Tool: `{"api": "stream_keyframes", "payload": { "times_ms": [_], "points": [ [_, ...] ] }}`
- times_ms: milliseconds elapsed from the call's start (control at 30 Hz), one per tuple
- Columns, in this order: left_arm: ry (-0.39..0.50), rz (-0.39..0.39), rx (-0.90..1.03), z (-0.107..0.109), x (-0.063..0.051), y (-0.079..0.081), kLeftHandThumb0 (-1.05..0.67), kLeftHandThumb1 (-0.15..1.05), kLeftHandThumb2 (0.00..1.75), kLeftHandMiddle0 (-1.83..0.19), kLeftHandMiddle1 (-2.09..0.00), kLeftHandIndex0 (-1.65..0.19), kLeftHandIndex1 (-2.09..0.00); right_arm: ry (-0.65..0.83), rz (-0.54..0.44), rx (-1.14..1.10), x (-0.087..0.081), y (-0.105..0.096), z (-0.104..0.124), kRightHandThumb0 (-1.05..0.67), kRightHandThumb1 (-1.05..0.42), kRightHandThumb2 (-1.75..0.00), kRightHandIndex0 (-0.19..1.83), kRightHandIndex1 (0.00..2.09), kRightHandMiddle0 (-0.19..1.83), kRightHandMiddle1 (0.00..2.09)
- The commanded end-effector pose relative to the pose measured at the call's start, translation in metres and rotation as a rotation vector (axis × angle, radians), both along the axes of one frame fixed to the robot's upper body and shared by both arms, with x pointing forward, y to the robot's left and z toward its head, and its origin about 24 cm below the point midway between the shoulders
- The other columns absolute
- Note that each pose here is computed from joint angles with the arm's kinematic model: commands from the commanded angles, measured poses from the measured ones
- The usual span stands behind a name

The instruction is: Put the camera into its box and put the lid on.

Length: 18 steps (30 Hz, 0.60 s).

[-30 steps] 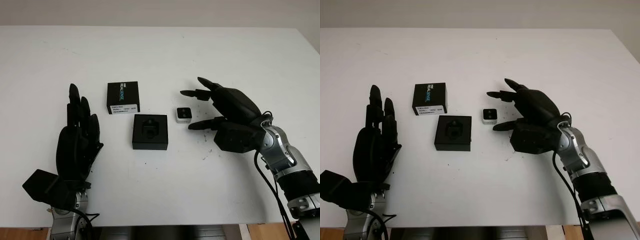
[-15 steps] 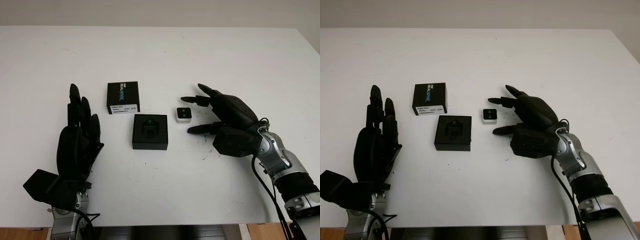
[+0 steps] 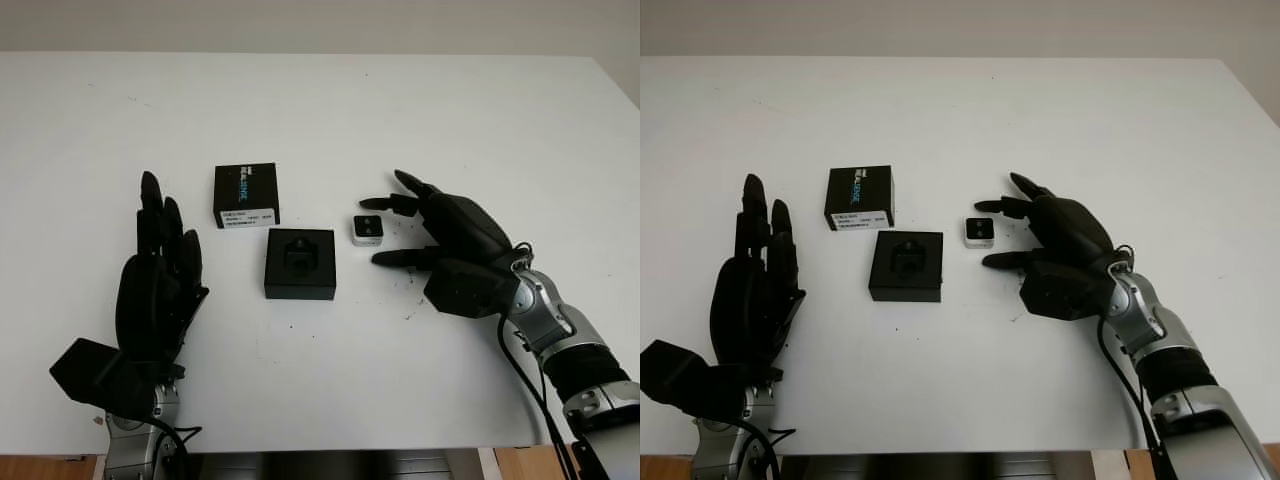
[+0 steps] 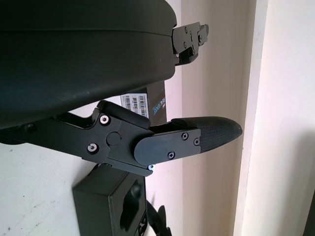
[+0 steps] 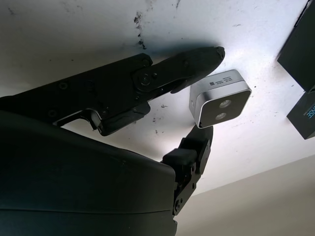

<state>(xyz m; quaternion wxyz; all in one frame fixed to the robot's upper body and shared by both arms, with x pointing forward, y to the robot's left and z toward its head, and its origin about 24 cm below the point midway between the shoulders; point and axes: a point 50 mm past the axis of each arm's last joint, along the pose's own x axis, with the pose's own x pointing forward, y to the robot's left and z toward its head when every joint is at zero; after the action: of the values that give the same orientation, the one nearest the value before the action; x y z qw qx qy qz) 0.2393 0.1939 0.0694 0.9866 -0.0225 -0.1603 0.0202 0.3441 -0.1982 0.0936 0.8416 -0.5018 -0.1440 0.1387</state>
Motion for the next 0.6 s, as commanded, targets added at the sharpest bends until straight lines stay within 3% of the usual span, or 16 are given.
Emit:
{"api": "stream_keyframes", "payload": {
  "times_ms": [0,567],
  "points": [
    [-0.011,-0.004,-0.006,0.001,0.001,-0.001,-0.71,1.05,0.55,0.19,-0.04,0.19,0.00,0.001,0.010,0.015,0.001,0.003,0.000,-0.60,-0.87,-0.05,0.14,0.06,0.29,0.78],
    [-0.003,-0.006,-0.010,0.000,0.002,-0.002,-0.72,1.05,0.54,0.19,-0.03,0.19,0.00,0.079,0.012,0.128,0.000,0.008,-0.010,-0.56,-0.90,-0.06,0.14,0.06,0.26,1.00]
  ]
}}
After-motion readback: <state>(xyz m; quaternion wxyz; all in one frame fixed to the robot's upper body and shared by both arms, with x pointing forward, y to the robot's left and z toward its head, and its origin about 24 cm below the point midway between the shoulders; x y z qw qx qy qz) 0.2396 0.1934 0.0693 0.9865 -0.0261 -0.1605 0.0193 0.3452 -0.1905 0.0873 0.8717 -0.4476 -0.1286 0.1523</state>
